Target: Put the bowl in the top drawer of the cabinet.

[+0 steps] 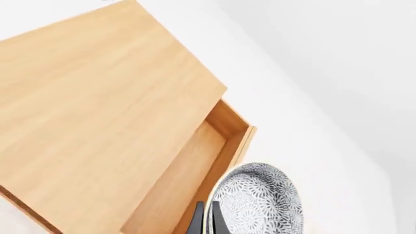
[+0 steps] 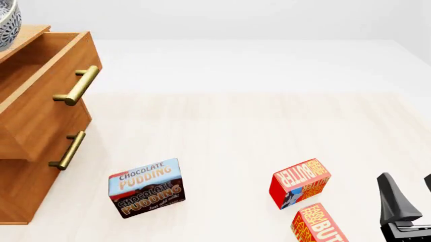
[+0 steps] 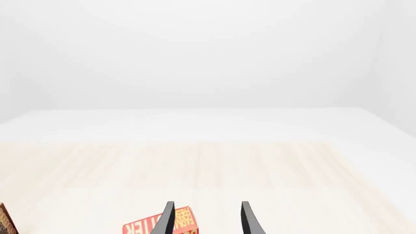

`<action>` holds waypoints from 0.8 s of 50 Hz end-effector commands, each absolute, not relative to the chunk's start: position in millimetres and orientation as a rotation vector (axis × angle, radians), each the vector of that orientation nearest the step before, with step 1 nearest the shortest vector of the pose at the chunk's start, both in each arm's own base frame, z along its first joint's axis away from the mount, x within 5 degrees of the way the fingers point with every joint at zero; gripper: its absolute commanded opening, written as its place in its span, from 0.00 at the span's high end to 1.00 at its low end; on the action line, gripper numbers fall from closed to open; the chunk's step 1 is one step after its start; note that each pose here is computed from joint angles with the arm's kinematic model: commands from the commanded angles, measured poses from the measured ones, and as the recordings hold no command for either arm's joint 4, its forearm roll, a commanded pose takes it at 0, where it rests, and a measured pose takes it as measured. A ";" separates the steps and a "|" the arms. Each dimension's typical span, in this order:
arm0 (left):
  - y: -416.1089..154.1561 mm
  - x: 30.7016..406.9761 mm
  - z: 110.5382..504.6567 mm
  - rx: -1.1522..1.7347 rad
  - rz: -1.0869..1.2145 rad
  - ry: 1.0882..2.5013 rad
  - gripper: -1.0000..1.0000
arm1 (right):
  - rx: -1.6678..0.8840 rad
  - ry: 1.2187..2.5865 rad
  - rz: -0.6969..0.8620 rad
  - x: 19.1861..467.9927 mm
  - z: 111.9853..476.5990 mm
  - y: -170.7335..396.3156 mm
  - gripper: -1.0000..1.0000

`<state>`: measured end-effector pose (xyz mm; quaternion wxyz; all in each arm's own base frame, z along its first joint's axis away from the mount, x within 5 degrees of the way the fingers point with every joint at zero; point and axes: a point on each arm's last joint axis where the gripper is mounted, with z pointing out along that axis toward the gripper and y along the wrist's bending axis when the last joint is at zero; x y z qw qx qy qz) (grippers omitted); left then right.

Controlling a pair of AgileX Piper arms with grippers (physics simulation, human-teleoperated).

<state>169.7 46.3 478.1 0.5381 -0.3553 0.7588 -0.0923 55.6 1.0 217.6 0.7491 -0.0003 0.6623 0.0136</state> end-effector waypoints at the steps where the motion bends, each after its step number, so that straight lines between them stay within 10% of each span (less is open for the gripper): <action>1: 55.6 169.8 476.9 -0.908 -0.208 1.760 1.00 | 0.000 1.447 0.030 55.6 217.6 1.0 0.00; 40: 98.2 202.4 460.5 -1.068 -0.128 1.729 1.00 | 0.004 1.437 0.024 55.5 218.6 0.7 0.00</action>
